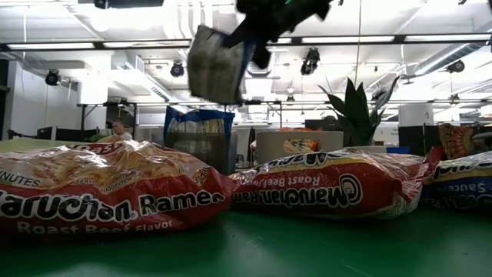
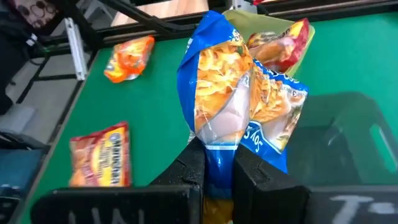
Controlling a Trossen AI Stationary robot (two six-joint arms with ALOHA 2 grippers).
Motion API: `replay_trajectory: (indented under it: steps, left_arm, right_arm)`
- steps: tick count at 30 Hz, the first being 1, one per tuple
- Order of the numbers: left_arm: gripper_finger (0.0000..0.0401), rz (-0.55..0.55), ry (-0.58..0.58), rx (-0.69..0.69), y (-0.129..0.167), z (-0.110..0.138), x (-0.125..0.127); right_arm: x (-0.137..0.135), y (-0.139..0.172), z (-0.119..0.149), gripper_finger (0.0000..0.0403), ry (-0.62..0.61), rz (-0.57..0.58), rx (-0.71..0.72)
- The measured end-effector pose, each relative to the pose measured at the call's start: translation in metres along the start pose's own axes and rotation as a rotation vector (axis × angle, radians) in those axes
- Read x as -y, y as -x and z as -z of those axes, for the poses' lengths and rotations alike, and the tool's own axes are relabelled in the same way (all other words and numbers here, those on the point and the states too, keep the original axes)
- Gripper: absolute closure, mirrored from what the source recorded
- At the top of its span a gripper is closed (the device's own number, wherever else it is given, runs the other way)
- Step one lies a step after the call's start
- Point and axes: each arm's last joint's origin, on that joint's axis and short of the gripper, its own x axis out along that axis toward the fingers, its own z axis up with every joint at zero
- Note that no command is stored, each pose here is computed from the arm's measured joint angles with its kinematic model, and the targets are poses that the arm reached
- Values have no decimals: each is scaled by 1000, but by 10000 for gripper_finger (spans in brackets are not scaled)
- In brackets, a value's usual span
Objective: Sort Maruchan noodles
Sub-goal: Put the blue noodle pack into the black bin
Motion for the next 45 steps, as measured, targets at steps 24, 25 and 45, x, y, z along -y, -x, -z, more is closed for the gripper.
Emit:
replay_trajectory:
  steps: [24,25,45]
  left_arm:
    - [326,-8,39,29,12,12,-8]
    - [326,-8,39,28,12,12,-8]
    - [326,-8,40,30,12,12,-8]
  right_arm:
    - [87,-101,23,375,39,-138,-378]
    - [88,-102,24,374,41,-140,-383]
    - [85,-86,8,231,22,-116,-364]
